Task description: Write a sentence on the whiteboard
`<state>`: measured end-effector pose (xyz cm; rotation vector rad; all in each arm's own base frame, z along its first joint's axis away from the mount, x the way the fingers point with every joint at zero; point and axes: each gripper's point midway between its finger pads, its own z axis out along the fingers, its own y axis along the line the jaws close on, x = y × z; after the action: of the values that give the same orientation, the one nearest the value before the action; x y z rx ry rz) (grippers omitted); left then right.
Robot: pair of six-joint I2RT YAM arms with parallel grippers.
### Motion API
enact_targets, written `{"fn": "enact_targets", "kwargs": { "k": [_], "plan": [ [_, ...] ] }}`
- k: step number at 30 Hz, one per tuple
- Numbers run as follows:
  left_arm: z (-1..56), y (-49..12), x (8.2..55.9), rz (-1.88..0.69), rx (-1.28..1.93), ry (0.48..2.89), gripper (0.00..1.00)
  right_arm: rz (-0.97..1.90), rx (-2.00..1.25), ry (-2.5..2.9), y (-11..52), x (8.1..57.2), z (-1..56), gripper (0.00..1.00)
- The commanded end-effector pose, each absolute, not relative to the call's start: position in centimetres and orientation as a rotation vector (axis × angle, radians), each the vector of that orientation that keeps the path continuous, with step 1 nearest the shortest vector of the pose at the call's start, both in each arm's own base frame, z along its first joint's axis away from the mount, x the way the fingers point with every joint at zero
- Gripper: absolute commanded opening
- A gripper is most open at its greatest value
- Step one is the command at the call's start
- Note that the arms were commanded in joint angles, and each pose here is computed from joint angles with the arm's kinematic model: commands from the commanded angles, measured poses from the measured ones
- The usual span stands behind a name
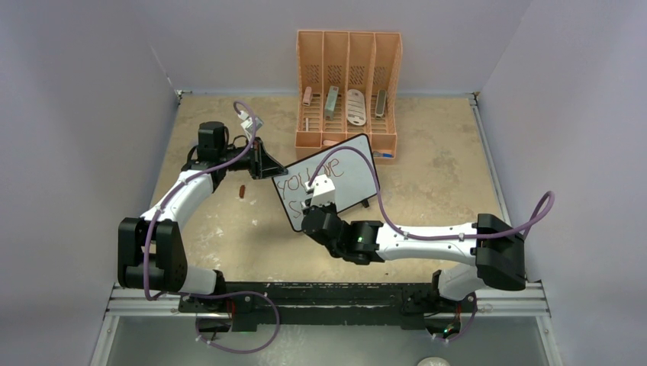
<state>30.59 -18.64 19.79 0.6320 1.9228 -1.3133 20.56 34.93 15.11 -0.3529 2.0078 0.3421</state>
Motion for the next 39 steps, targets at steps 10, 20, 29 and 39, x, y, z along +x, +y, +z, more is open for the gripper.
{"fn": "enact_targets", "kwargs": {
  "k": [10,20,29,39],
  "plan": [
    [21.5,-18.9,30.6,-1.297,0.684,1.866,0.0,0.32,-0.213,1.957,33.4,22.6,17.3,0.0],
    [21.5,-18.9,30.6,-1.296,0.684,1.866,0.0,0.322,-0.223,1.997,32.9,22.0,16.3,0.0],
    [21.5,-19.0,30.6,-1.297,0.684,1.866,0.0,0.298,-0.232,2.028,32.0,21.5,15.3,0.0],
    [21.5,-19.0,30.6,-1.299,0.683,1.866,0.0,0.311,-0.281,2.046,32.8,21.2,14.6,0.0]
  ]
}}
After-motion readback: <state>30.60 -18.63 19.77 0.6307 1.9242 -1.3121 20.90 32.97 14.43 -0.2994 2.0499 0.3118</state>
